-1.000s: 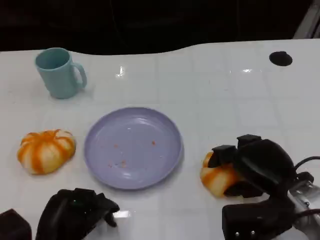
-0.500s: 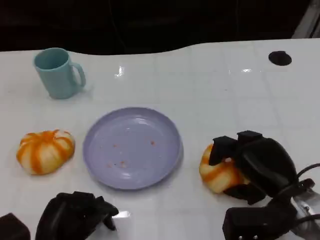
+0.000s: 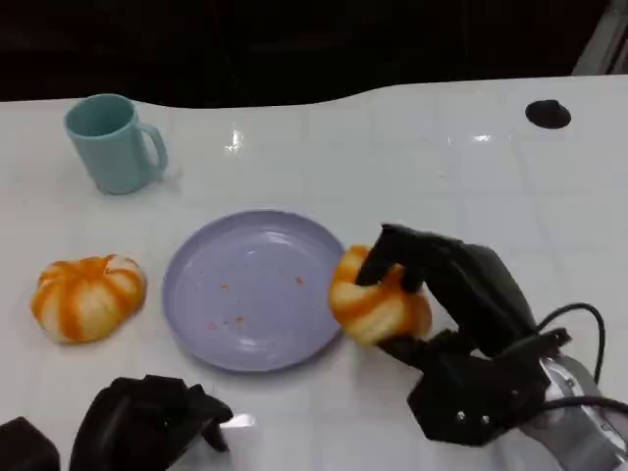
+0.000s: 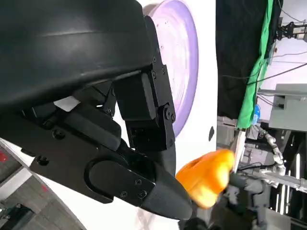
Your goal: Grasp the bread from the table and place it into the plate.
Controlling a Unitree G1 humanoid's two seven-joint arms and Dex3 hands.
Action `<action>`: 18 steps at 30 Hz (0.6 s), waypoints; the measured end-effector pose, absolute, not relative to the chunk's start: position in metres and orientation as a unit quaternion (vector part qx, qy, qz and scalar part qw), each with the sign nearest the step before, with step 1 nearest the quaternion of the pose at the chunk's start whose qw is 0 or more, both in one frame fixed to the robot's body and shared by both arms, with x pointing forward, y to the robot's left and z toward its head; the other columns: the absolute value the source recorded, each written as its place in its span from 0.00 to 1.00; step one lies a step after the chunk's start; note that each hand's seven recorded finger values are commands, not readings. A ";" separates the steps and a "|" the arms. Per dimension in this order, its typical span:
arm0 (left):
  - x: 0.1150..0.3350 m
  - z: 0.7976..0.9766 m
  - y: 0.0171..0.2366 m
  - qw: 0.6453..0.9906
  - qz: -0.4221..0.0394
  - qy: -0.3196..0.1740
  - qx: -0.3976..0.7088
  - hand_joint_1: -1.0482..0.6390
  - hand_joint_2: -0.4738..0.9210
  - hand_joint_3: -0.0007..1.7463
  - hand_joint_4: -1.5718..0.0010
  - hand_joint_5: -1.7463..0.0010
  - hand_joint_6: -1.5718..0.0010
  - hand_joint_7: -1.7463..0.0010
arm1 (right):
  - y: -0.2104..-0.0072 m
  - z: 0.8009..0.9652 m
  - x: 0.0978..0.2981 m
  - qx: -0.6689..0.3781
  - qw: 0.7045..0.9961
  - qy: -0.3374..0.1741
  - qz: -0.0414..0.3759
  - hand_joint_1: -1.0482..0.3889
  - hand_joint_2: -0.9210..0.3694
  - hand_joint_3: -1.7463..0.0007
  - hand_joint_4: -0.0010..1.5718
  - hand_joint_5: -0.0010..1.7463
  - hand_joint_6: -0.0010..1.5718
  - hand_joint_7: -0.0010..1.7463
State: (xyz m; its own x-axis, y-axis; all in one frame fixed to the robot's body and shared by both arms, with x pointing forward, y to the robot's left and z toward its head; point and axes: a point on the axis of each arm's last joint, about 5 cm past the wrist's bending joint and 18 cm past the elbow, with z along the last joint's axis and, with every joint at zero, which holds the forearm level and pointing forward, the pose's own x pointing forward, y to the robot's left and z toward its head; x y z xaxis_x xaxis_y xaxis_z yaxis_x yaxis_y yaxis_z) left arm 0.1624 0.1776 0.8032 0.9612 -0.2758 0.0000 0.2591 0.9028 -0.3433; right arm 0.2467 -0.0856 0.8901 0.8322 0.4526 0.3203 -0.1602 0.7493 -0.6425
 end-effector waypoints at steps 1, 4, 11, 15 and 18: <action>0.163 0.803 0.178 0.975 -0.137 0.024 -0.173 0.00 0.93 0.00 0.51 0.05 0.00 0.90 | -0.082 0.891 0.248 -0.307 0.906 -0.236 0.171 0.71 0.59 0.07 0.63 1.00 0.49 0.99; 0.163 0.803 0.178 0.975 -0.138 0.024 -0.172 0.00 0.92 0.00 0.51 0.05 0.00 0.89 | -0.072 0.893 0.252 -0.298 0.907 -0.238 0.182 0.71 0.57 0.09 0.63 1.00 0.51 0.94; 0.163 0.803 0.177 0.975 -0.140 0.024 -0.172 0.00 0.92 0.00 0.49 0.06 0.00 0.88 | -0.048 0.897 0.260 -0.287 0.898 -0.253 0.216 0.68 0.52 0.14 0.62 1.00 0.50 0.93; 0.164 0.804 0.175 0.975 -0.142 0.023 -0.171 0.00 0.92 0.00 0.49 0.06 0.00 0.88 | -0.035 0.897 0.265 -0.283 0.895 -0.258 0.230 0.67 0.51 0.17 0.61 1.00 0.50 0.93; 0.164 0.804 0.175 0.974 -0.144 0.023 -0.171 0.00 0.92 0.00 0.49 0.06 0.00 0.88 | -0.024 0.897 0.268 -0.280 0.894 -0.258 0.238 0.66 0.49 0.20 0.59 1.00 0.49 0.91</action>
State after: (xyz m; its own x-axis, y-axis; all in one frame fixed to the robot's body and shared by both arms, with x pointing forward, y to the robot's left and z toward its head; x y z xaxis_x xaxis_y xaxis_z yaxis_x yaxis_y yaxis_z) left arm 0.1645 0.1746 0.8037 0.9575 -0.2882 0.0054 0.2728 0.8998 -0.3404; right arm 0.2679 -0.0236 0.8975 0.7532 0.5698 0.3286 -0.2807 0.7302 -0.6229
